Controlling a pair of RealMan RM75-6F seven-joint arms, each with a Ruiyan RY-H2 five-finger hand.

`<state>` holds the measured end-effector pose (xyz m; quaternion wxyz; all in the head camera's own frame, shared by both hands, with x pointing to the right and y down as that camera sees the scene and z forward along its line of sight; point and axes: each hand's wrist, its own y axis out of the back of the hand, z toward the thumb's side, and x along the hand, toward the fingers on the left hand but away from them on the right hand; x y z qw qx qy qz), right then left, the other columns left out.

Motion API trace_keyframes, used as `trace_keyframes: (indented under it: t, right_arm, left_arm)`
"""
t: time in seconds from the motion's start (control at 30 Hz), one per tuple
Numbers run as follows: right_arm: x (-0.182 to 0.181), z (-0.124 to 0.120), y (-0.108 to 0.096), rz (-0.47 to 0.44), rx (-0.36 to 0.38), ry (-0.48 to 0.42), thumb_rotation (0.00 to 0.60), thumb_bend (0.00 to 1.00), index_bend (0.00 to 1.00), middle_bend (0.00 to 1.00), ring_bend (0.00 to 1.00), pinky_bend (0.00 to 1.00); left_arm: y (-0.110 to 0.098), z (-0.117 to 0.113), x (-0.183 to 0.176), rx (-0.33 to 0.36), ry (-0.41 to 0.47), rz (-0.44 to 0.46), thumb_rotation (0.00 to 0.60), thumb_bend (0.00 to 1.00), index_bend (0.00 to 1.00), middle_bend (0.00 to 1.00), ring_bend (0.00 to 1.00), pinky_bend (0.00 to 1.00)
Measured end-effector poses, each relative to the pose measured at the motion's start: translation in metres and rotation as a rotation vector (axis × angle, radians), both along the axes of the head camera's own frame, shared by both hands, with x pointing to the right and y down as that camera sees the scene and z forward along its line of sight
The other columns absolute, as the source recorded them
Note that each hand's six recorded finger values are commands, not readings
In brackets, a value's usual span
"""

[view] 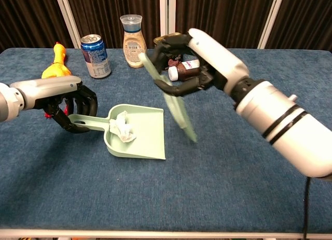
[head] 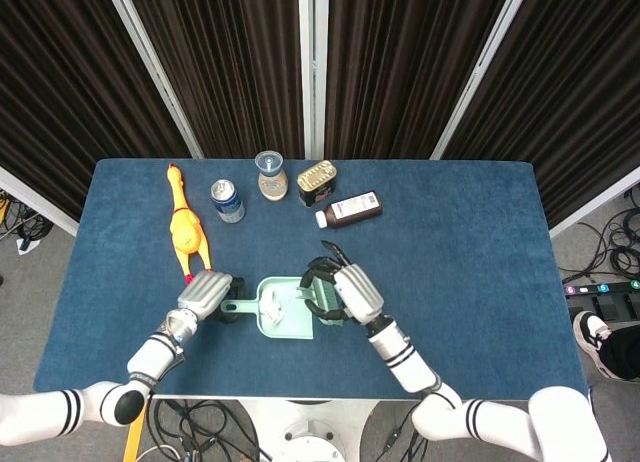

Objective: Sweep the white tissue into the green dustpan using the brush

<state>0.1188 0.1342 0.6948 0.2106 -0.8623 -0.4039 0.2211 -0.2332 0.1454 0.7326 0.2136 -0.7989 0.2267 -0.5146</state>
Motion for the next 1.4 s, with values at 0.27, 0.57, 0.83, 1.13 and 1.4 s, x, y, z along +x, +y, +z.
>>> trace_keyframes:
  t: [0.27,0.57,0.83,1.13,1.4]
  right_arm:
    - [0.004,0.028,0.005,0.009,-0.064,0.061,0.600,0.47,0.72,0.55,0.27,0.00]
    - [-0.043,0.035,0.009,-0.003,-0.085,-0.022,0.600,0.47,0.72,0.55,0.27,0.00]
    - [-0.062,0.022,0.005,-0.024,-0.042,-0.071,0.600,0.47,0.72,0.55,0.27,0.00]
    - [-0.011,0.005,-0.014,-0.054,0.029,0.021,0.600,0.47,0.72,0.55,0.24,0.00]
    - [0.057,0.002,-0.031,-0.198,0.108,0.392,0.600,0.47,0.71,0.55,0.19,0.00]
  left_arm:
    - [0.003,0.004,0.015,-0.027,0.032,0.006,0.600,0.37,0.57,0.56,0.45,0.48]
    - [-0.001,0.009,0.031,-0.035,0.050,0.008,0.600,0.37,0.57,0.56,0.45,0.48]
    - [-0.004,0.008,0.025,-0.029,0.040,-0.005,0.600,0.37,0.57,0.56,0.45,0.48]
    - [-0.004,0.003,-0.003,-0.010,0.012,-0.039,0.600,0.37,0.57,0.56,0.45,0.48]
    - [-0.005,0.004,-0.014,-0.005,-0.003,-0.053,0.600,0.37,0.57,0.55,0.45,0.47]
